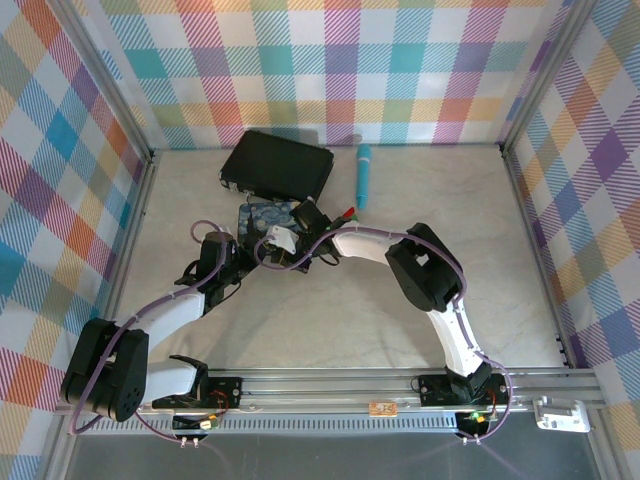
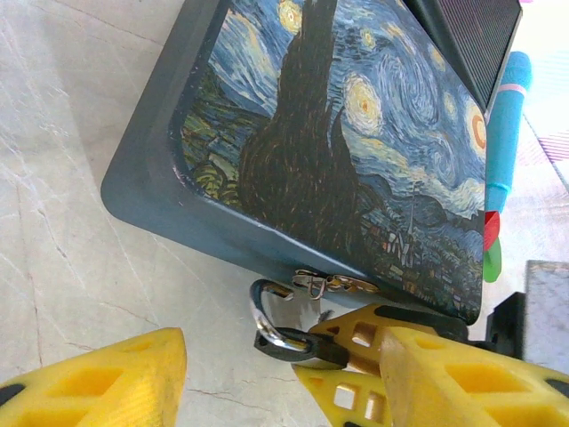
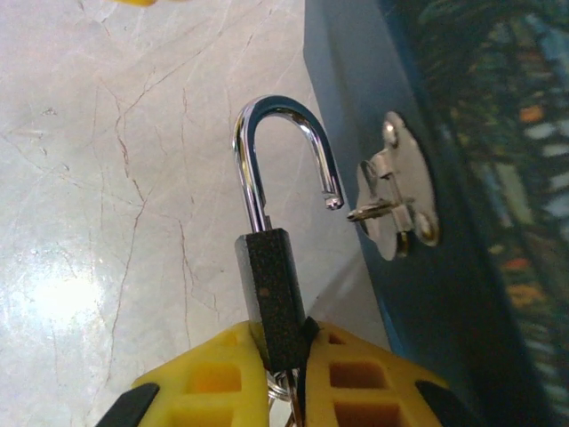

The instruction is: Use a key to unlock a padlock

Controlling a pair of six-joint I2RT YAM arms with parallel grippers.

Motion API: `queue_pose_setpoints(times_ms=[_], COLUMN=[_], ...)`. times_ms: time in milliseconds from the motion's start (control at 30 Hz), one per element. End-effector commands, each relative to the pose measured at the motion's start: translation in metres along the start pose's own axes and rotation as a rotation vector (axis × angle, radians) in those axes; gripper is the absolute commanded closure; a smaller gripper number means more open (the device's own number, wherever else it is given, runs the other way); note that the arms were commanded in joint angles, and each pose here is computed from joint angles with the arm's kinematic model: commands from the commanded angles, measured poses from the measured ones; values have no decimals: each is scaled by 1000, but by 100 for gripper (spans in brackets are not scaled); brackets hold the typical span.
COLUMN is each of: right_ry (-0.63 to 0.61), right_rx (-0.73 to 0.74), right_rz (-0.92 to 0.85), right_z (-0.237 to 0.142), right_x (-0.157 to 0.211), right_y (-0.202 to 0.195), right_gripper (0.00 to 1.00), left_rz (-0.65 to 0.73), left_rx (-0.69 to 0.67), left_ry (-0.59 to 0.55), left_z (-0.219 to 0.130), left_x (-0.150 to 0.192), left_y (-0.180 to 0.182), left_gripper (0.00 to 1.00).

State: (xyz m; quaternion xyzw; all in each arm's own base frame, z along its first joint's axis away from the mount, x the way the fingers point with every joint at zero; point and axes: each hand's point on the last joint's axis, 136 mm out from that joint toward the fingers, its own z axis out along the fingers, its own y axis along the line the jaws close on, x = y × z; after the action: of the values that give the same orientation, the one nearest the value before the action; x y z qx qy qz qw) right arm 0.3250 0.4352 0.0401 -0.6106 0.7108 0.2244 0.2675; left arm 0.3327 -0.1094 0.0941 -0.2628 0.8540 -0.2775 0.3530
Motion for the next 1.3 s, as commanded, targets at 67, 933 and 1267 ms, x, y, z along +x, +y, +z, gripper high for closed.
queue_pose_setpoints(times_ms=[67, 933, 1267], right_ry=[-79, 129, 197], right_rx=[-32, 130, 283], right_rz=[-43, 476, 644], right_z=[1, -104, -107], right_x=[-28, 81, 133], right_y=[5, 69, 66], right_gripper=[100, 100, 99], left_rz=[-8, -74, -64], left_rx=[6, -266, -285], left_ry=[-71, -317, -332], left_z=[-12, -58, -55], left_x=[-17, -91, -104], left_y=[-4, 35, 30], left_gripper=[39, 13, 12])
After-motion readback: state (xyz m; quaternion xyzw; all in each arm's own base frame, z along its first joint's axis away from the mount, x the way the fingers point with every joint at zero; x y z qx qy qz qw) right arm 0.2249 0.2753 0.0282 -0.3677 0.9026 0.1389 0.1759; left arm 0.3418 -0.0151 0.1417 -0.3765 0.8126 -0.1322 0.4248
